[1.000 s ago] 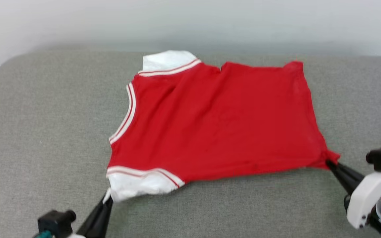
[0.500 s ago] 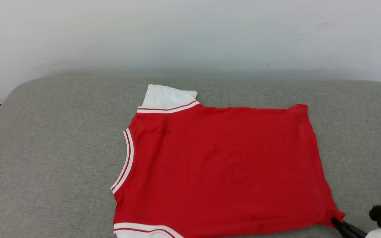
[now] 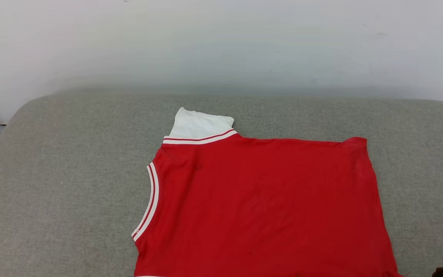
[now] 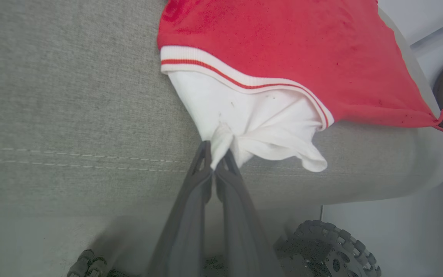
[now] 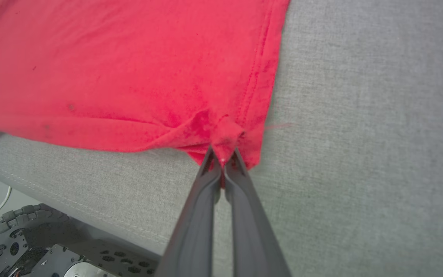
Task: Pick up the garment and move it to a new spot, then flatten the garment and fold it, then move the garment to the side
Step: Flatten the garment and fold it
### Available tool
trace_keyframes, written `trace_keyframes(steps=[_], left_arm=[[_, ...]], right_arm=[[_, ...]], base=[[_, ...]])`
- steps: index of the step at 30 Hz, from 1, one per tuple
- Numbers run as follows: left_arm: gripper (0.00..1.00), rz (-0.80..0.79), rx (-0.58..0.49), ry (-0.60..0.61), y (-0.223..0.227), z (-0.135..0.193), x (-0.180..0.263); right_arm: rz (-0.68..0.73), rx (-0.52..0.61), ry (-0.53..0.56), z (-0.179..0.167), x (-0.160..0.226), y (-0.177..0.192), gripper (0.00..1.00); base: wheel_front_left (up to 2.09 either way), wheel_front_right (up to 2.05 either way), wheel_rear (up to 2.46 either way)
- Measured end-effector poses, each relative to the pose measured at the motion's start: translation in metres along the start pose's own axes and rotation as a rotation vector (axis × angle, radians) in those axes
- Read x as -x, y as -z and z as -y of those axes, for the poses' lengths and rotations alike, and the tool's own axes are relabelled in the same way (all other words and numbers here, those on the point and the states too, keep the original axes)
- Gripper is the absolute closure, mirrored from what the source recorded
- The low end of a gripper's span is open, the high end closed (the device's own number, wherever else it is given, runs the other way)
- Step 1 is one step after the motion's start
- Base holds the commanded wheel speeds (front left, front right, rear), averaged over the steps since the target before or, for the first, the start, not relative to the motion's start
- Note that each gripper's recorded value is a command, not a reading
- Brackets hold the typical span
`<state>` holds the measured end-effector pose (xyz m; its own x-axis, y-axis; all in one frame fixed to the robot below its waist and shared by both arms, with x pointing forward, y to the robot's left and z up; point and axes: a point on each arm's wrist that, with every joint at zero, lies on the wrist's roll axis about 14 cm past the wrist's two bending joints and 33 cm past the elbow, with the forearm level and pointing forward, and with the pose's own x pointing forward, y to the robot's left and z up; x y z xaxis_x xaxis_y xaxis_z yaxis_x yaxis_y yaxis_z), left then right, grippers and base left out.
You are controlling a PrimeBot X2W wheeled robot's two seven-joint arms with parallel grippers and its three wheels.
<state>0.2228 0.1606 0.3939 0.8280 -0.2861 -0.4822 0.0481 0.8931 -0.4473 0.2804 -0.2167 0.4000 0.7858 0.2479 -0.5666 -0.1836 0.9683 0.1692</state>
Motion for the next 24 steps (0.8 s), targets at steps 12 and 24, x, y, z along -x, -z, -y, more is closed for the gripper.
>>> trace_keyframes(steps=[12, 24], left_arm=[[1.0, 0.071, -0.176, 0.068, -0.045, 0.006, -0.023], [1.0, 0.113, -0.402, 0.199, -0.121, 0.028, -0.077]], right_arm=[[0.047, -0.017, 0.001, -0.001, -0.008, -0.017, 1.0], [0.101, -0.024, -0.021, -0.003, -0.029, -0.049, 1.0]], base=[[0.0, 0.0, 0.0], [0.0, 0.0, 0.0]])
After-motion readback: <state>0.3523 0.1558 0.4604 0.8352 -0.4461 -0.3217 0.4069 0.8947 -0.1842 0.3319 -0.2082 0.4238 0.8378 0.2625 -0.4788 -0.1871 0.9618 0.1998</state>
